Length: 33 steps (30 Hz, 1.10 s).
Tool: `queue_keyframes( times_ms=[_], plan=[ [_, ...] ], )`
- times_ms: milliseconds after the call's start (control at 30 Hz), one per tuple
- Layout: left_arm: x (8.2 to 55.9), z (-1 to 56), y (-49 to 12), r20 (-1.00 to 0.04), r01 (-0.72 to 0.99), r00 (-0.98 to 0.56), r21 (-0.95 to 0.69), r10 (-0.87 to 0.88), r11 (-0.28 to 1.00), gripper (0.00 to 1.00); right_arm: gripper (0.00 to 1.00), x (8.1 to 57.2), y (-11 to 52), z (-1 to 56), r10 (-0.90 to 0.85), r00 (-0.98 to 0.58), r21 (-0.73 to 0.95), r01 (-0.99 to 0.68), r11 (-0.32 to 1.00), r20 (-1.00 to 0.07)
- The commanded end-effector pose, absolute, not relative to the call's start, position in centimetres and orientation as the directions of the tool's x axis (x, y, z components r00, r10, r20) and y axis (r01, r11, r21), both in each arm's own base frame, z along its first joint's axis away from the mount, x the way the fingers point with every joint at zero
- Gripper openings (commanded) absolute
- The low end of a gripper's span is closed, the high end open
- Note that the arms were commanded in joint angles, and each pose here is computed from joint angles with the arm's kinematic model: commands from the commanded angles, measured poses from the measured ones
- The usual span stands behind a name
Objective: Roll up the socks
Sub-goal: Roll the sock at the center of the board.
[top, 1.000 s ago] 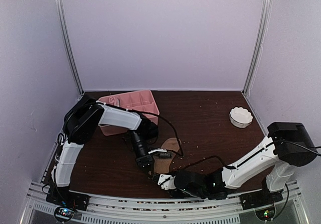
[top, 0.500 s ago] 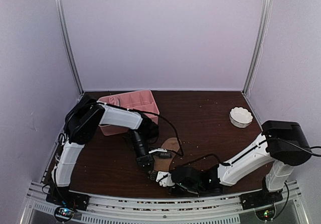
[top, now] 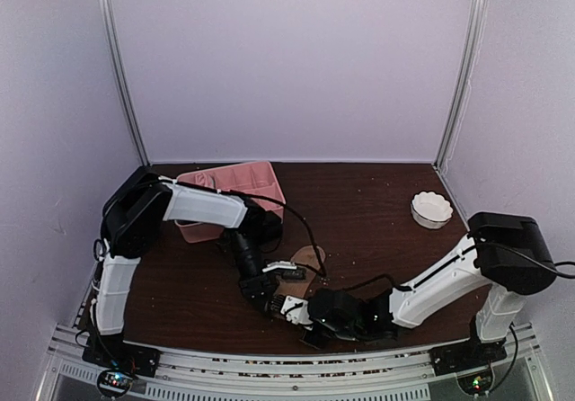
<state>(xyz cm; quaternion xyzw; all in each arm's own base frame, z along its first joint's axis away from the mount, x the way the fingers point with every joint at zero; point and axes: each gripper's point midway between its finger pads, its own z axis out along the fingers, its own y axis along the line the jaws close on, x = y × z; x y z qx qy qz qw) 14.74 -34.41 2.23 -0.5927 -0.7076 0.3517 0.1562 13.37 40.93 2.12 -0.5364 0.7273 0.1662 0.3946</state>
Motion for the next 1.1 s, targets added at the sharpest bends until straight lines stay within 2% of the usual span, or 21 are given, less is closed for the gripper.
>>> queue_keyframes(
  times_ms=[0,200,300,433,600,733,833,1067],
  plan=[
    [19.5,-0.1,-32.7,-0.266,0.934,-0.127,-0.356,0.956,0.025,0.46,0.0,11.6,37.2,-2.3,-0.682,-0.376,0.088,-0.905,0.417,-0.628],
    [21.1,4.5,-32.1,-0.456,0.997,-0.034,-0.073,0.889,0.001,0.47,0.0,10.8,35.8,-3.7,-0.644,-0.56,0.302,-0.827,0.475,-0.521],
    [20.5,6.4,-32.1,-0.528,0.999,0.002,-0.029,0.849,-0.02,0.48,0.0,10.4,35.2,-4.6,-0.638,-0.626,0.37,-0.78,0.505,-0.448],
    [17.6,8.5,-32.3,-0.636,0.987,0.117,-0.012,0.763,-0.162,0.48,0.0,10.3,34.6,-5.8,-0.622,-0.706,0.439,-0.703,0.559,-0.339],
    [14.7,6.6,-32.4,-0.584,0.945,0.275,0.018,0.764,-0.327,0.47,0.0,10.3,33.6,-7.0,-0.558,-0.801,0.528,-0.578,0.622,-0.219],
    [13.5,5.0,-32.8,-0.541,0.909,0.376,0.057,0.753,-0.413,0.46,0.0,10.1,32.9,-7.4,-0.537,-0.822,0.539,-0.544,0.643,-0.189],
    [13.5,4.5,-33.8,-0.518,0.896,0.416,0.094,0.747,-0.434,0.44,0.0,10.0,32.3,-8.1,-0.513,-0.844,0.554,-0.505,0.662,-0.157],
    [15.2,3.5,-35.8,-0.488,0.884,0.456,0.155,0.744,-0.441,0.42,0.0,9.9,32.4,-8.1,-0.505,-0.849,0.571,-0.496,0.655,-0.158]
  ],
)
